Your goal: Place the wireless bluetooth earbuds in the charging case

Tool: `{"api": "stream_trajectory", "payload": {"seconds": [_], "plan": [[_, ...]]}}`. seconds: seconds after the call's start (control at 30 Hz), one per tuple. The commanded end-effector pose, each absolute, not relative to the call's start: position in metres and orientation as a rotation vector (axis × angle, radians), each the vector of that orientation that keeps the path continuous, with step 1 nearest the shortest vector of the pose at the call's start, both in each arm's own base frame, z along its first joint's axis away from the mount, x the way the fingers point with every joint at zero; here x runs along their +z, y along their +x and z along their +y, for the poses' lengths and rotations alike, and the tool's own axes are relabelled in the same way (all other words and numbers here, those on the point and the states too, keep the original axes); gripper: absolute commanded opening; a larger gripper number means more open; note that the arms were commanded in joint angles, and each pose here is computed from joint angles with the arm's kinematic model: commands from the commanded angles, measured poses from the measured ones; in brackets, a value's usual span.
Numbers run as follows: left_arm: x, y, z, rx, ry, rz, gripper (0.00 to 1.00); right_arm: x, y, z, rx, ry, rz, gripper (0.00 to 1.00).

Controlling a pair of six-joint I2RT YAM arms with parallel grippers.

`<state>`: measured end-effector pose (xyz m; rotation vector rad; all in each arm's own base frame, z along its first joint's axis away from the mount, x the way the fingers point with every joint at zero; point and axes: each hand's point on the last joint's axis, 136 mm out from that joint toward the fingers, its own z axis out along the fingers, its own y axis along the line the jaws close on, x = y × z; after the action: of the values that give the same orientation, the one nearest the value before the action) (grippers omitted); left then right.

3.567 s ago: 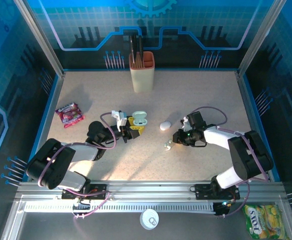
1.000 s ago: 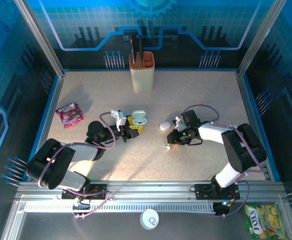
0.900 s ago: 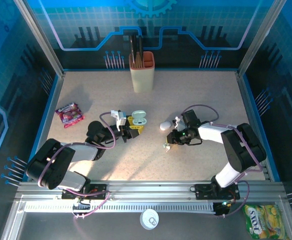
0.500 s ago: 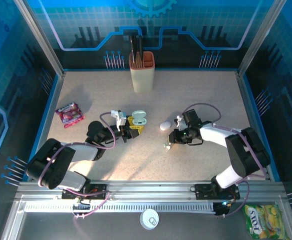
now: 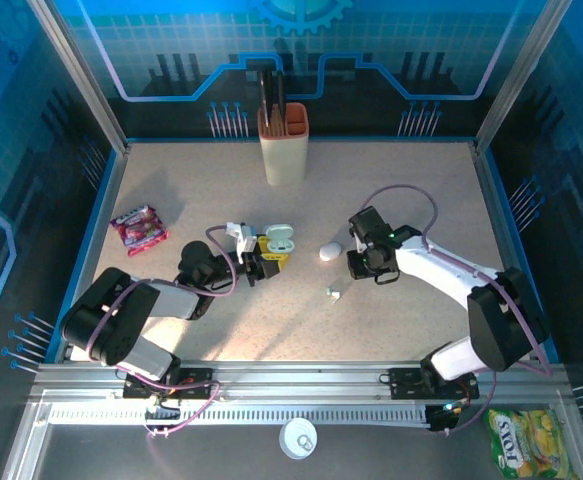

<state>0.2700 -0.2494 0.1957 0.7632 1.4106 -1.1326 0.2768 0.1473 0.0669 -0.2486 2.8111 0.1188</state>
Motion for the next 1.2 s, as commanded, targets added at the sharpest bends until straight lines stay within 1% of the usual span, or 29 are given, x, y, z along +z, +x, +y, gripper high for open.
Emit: {"api": "stream_trajectory", "payload": {"seconds": [0.0, 0.2, 0.37, 0.43, 0.53, 0.7, 0.77, 0.93, 1.03, 1.1, 1.17], "plan": [[0.207, 0.275, -0.25, -1.1, 0.783, 1.353, 0.3, 0.067, 0.271, 0.129, -0.143, -0.306, 2.833, 0.21], [0.205, 0.277, -0.251, -1.108, 0.781, 1.36, 0.3, 0.073, 0.274, 0.129, -0.307, -0.345, 2.79, 0.2], [0.204, 0.281, -0.251, -1.103, 0.776, 1.365, 0.29, 0.079, 0.277, 0.135, -0.331, -0.371, 2.756, 0.2], [0.202, 0.282, -0.252, -1.106, 0.776, 1.371, 0.29, 0.086, 0.278, 0.144, -0.266, -0.383, 2.726, 0.2], [0.201, 0.282, -0.254, -1.108, 0.784, 1.371, 0.29, 0.102, 0.278, 0.165, -0.06, -0.399, 2.661, 0.2], [0.199, 0.28, -0.255, -1.103, 0.801, 1.363, 0.29, 0.152, 0.274, 0.203, 0.306, -0.462, 2.485, 0.2], [0.198, 0.278, -0.256, -1.105, 0.808, 1.364, 0.29, 0.172, 0.269, 0.215, 0.406, -0.497, 2.422, 0.2], [0.197, 0.273, -0.262, -1.109, 0.844, 1.345, 0.29, 0.216, 0.258, 0.243, 0.504, -0.612, 2.291, 0.2], [0.197, 0.269, -0.265, -1.115, 0.871, 1.331, 0.29, 0.232, 0.253, 0.261, 0.526, -0.681, 2.242, 0.2], [0.197, 0.266, -0.267, -1.124, 0.89, 1.321, 0.26, 0.24, 0.252, 0.271, 0.536, -0.716, 2.214, 0.2], [0.198, 0.265, -0.268, -1.127, 0.898, 1.317, 0.25, 0.247, 0.25, 0.283, 0.55, -0.754, 2.185, 0.2]]}}
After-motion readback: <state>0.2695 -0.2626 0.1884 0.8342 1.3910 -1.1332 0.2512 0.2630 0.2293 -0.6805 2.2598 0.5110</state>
